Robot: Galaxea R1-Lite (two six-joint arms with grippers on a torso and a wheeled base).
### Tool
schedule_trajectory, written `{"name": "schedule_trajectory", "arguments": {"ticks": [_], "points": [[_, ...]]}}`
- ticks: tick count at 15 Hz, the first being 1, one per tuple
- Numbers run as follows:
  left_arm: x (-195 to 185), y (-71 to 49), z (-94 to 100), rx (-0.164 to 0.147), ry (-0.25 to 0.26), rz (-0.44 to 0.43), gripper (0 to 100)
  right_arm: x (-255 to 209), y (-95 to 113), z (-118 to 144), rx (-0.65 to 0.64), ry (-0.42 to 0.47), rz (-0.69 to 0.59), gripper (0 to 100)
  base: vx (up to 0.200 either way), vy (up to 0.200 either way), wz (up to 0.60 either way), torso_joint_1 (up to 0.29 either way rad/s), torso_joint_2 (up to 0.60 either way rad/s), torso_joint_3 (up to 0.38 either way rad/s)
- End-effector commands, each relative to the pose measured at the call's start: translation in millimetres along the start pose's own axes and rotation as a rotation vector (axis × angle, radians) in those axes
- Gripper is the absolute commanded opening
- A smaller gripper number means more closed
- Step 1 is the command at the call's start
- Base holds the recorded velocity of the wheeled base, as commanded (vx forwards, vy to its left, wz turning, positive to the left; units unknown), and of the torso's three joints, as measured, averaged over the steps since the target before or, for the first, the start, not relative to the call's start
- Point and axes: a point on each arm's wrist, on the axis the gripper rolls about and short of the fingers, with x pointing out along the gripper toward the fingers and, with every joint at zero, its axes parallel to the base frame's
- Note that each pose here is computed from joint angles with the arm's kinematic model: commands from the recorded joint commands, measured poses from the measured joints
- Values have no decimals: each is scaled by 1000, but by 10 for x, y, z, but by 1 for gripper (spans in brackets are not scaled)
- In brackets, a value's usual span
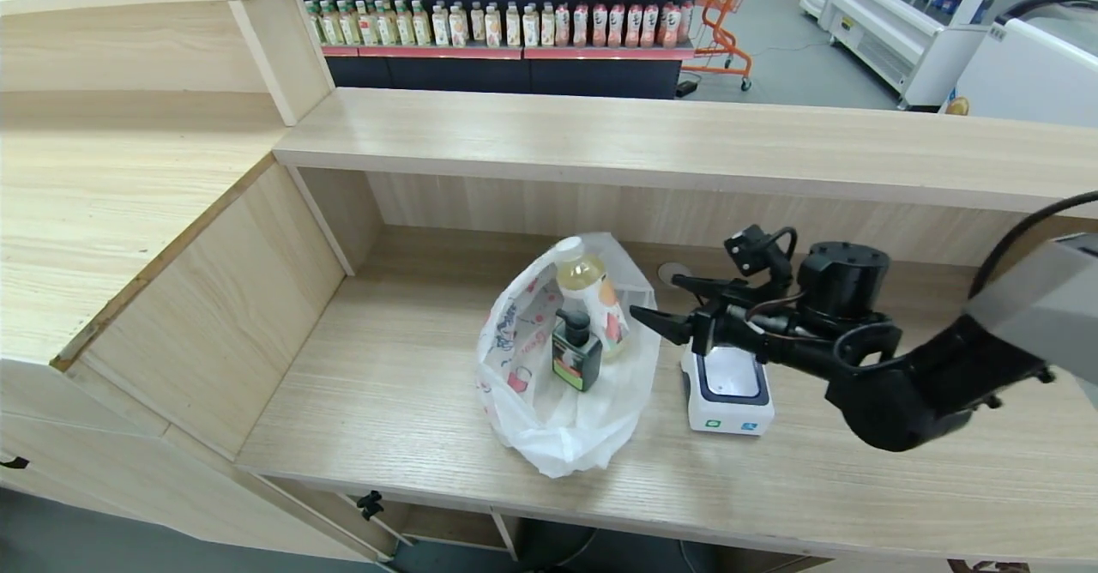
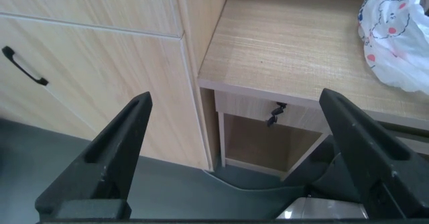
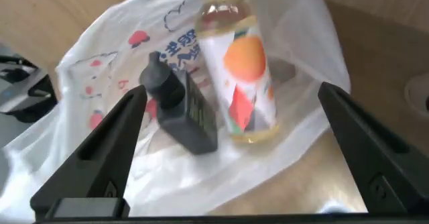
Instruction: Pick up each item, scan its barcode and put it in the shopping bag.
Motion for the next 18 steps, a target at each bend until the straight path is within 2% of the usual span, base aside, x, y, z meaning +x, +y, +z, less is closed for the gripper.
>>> {"name": "schedule_trajectory", "arguments": {"ticks": [1, 3, 6, 9, 10, 12, 13, 14, 16, 17, 18], "points": [[0, 0, 0, 0, 0, 0, 100, -861, 325, 349, 56, 17, -31, 100, 0, 0, 0, 0, 0, 0], [0, 0, 0, 0, 0, 0, 100, -1296, 499, 429, 67, 12, -48, 100, 0, 0, 0, 0, 0, 0], [0, 0, 0, 0, 0, 0, 100, -1582, 551, 524, 118, -20, -81, 100, 0, 0, 0, 0, 0, 0], [0, 0, 0, 0, 0, 0, 100, -1887, 664, 718, 81, -83, -140, 100, 0, 0, 0, 0, 0, 0], [0, 0, 0, 0, 0, 1, 100, -2035, 724, 772, 71, -91, -172, 100, 0, 0, 0, 0, 0, 0], [0, 0, 0, 0, 0, 0, 100, -2543, 997, 774, 40, -73, -311, 100, 0, 0, 0, 0, 0, 0], [0, 0, 0, 0, 0, 0, 100, -2754, 1155, 686, 20, -48, -410, 100, 0, 0, 0, 0, 0, 0], [0, 0, 0, 0, 0, 0, 100, -2947, 1363, 528, 1, -25, -582, 100, 0, 0, 0, 0, 0, 0], [0, 0, 0, 0, 0, 1, 100, -3146, 1594, 167, 23, 35, -867, 100, 0, 0, 0, 0, 0, 0], [0, 0, 0, 0, 0, 0, 100, -3225, 1667, -19, 33, 70, -976, 100, 0, 0, 0, 0, 0, 0], [0, 0, 0, 0, 0, 0, 100, -3290, 1744, -228, 27, 61, -1016, 100, 0, 0, 0, 0, 0, 0]]}}
